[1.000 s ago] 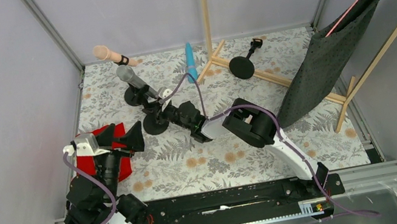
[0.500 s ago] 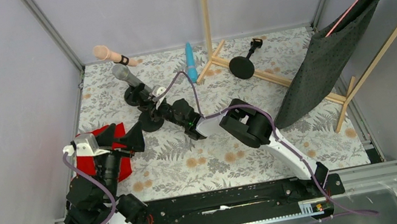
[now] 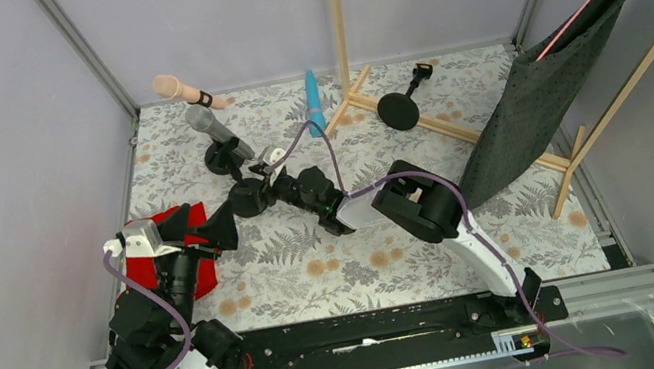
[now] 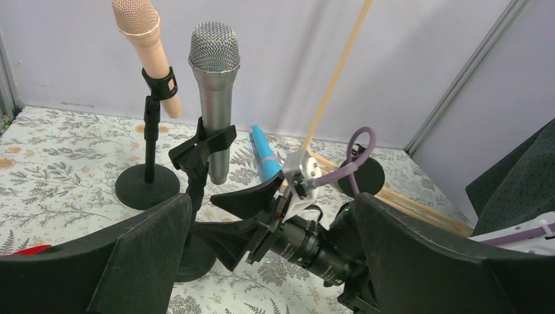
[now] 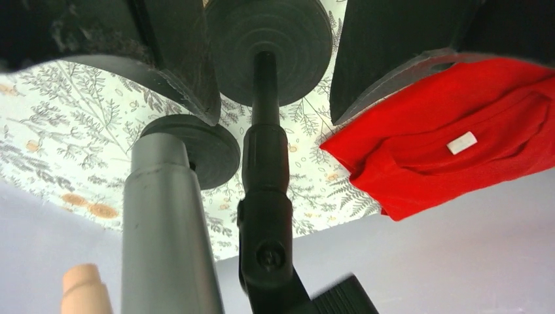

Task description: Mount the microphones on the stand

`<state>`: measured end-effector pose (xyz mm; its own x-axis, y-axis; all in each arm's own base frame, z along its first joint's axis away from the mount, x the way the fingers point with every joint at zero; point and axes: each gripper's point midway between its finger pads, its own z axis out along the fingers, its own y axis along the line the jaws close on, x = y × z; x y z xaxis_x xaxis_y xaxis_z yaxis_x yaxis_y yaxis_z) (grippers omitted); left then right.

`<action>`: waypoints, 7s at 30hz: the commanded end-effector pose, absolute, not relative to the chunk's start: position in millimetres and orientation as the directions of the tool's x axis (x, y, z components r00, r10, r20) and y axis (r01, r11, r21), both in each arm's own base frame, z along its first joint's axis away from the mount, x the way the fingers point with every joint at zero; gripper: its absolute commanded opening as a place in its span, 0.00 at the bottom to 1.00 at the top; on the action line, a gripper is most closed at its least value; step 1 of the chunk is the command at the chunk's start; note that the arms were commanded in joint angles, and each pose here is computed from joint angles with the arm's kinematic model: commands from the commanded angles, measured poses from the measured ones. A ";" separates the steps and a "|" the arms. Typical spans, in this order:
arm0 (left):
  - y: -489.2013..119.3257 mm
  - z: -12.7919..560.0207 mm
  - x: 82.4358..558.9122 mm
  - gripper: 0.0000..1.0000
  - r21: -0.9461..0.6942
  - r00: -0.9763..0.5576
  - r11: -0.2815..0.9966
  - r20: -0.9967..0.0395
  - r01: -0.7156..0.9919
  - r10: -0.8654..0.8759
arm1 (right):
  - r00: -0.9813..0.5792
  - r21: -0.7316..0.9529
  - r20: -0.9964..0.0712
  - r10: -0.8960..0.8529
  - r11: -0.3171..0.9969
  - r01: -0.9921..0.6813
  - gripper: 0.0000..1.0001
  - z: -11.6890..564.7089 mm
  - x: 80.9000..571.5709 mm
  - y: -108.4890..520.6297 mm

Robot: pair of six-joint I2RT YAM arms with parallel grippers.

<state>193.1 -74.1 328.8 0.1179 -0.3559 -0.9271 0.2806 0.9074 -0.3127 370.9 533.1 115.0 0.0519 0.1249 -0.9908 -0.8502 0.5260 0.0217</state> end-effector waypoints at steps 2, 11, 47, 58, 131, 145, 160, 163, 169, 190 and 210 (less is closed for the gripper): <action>-73.1 334.3 192.1 0.99 -0.329 0.133 0.900 -0.916 0.287 -0.378 | 0.151 0.007 -0.953 0.262 0.519 -0.855 0.69 192.5 358.8 513.7; -73.9 333.9 192.9 0.99 -0.333 0.129 0.898 -0.915 0.287 -0.381 | 0.112 0.025 -0.970 0.218 0.543 -0.840 0.69 167.9 322.6 456.5; -89.5 314.1 208.1 0.99 -0.305 0.033 0.915 -0.945 0.262 -0.325 | -0.572 0.145 -0.813 0.107 0.989 -0.021 0.79 174.9 409.2 189.9; -94.8 311.1 209.7 0.99 -0.301 0.013 0.914 -0.949 0.273 -0.316 | -0.549 0.252 -0.757 0.355 0.933 0.255 0.79 166.0 487.8 124.6; -100.1 305.7 216.1 0.99 -0.282 -0.011 0.922 -0.957 0.265 -0.290 | -0.204 0.399 -0.917 0.343 0.803 -0.443 0.00 227.3 478.8 185.3; -149.3 315.8 214.0 0.99 -0.300 -0.017 0.824 -0.943 0.480 -0.333 | 0.006 0.187 -0.963 0.268 0.687 -0.702 0.00 243.3 345.9 258.3; -203.7 322.9 206.3 0.98 -0.424 -0.149 0.634 -0.885 0.646 -0.440 | 0.066 0.153 -0.938 0.341 0.577 -0.802 0.00 270.0 250.0 321.6; -209.0 323.3 204.4 0.97 -0.453 -0.173 0.604 -0.869 0.656 -0.463 | 0.085 0.144 -0.933 0.350 0.577 -0.804 0.00 277.6 237.3 330.7; -211.7 319.9 203.1 0.91 -0.477 -0.204 0.588 -0.859 0.653 -0.470 | 0.087 0.181 -0.900 0.428 0.548 -0.817 0.00 297.0 216.6 345.2; -214.6 320.6 194.8 0.54 -0.510 -0.255 0.553 -0.843 0.658 -0.474 | 0.097 0.190 -0.833 0.544 0.447 -0.874 0.00 333.8 173.6 396.3; -188.8 307.2 207.0 0.00 -0.390 -0.153 0.707 -0.914 0.590 -0.377 | -0.024 0.217 -0.944 0.330 0.564 -0.797 0.67 295.9 187.7 391.9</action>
